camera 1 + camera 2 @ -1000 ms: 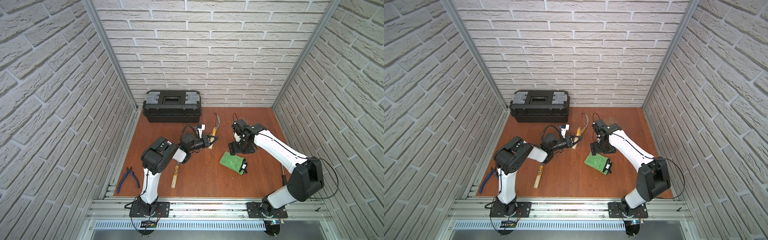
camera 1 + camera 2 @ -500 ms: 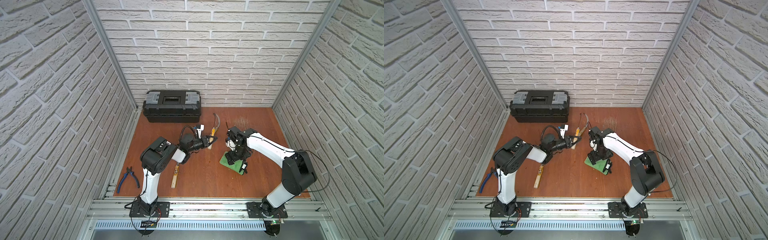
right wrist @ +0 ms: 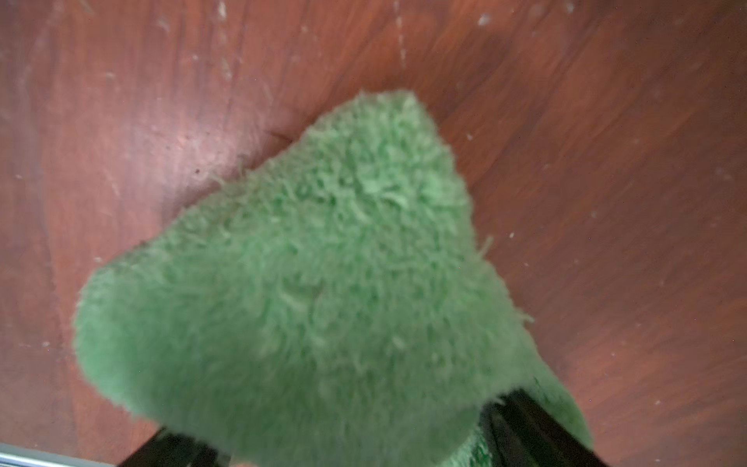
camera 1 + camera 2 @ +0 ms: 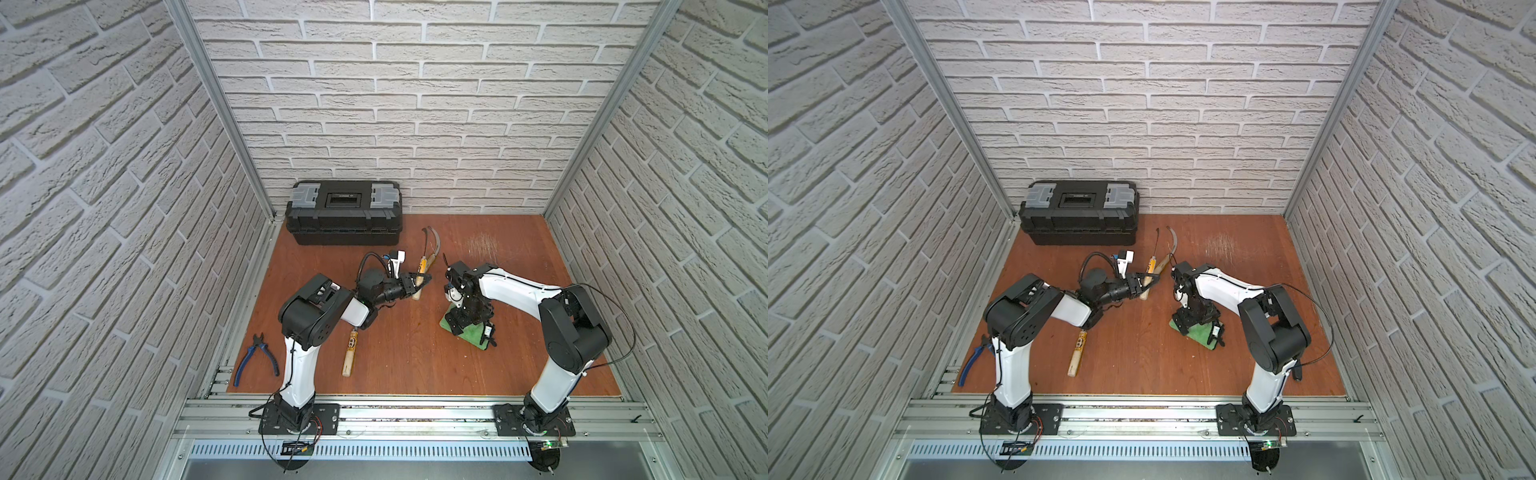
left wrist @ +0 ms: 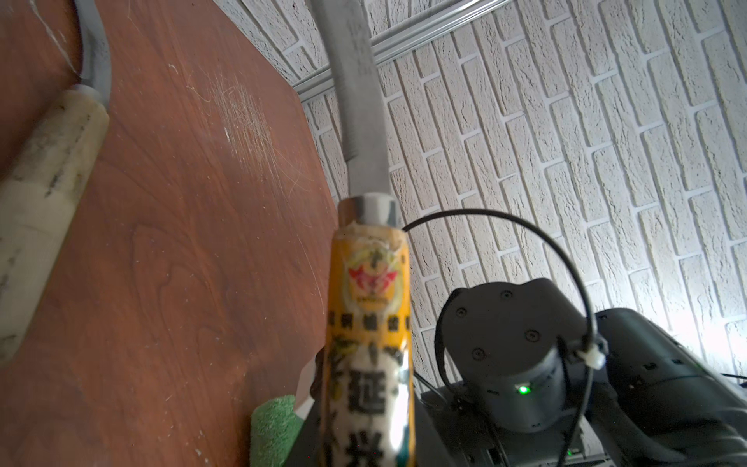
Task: Wipe small sickles with rags
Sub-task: Pick up the rag from the center of the board, then wipe the small sickle.
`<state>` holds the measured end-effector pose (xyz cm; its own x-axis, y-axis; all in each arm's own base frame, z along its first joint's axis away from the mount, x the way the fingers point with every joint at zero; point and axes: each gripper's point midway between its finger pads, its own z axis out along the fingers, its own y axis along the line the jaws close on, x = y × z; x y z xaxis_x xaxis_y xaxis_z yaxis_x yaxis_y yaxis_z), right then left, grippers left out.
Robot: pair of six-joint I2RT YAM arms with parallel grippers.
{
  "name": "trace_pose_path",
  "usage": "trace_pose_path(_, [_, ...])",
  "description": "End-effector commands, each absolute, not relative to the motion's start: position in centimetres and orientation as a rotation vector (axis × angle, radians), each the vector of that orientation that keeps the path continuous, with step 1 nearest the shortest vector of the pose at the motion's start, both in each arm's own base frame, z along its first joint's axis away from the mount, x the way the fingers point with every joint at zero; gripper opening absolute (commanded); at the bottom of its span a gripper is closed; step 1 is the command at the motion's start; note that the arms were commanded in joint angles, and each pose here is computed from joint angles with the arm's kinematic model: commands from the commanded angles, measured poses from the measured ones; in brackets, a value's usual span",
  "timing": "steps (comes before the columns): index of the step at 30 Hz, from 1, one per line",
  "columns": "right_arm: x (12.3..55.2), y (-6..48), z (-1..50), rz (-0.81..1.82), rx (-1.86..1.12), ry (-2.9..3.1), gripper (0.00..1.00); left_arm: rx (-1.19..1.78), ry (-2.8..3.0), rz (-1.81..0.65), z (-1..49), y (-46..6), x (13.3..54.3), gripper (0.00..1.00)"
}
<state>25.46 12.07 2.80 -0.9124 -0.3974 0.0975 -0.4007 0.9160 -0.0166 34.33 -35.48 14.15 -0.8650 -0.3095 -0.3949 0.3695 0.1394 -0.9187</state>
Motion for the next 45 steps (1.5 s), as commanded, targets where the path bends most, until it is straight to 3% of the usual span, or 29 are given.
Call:
trace_pose_path(1, [25.0,12.3,1.9,0.064,0.612,-2.975,0.89,0.133,1.771,-1.783,17.8,-34.7,34.3,0.00])
trace_pose_path(7, [24.6,12.7,0.3,0.054,0.536,-2.966,0.79,0.128,1.776,-1.778,17.6,-34.3,34.4,0.00])
trace_pose_path(9, [24.4,12.9,-0.1,0.042,0.508,-2.960,0.69,0.127,1.776,-1.777,17.6,-34.2,34.4,0.00])
trace_pose_path(13, [24.7,12.8,-0.3,0.057,0.462,-2.983,0.31,0.122,1.781,-1.773,17.4,-33.9,34.5,0.00])
trace_pose_path(19, [26.4,13.9,1.5,-0.067,0.417,-3.086,0.13,0.126,1.785,-1.783,17.4,-33.9,34.5,0.00])
trace_pose_path(25, [29.6,15.1,5.5,-0.403,0.351,-3.201,0.11,0.207,1.781,-1.856,18.4,-35.7,33.1,0.00])
trace_pose_path(33, [34.9,14.6,9.9,-0.621,0.214,-3.291,0.08,0.304,1.794,-1.944,19.0,-38.4,29.9,0.00])
trace_pose_path(45, [41.9,10.7,14.0,-0.611,-0.147,-3.443,0.07,0.326,1.806,-1.995,19.0,-40.7,27.9,0.00])
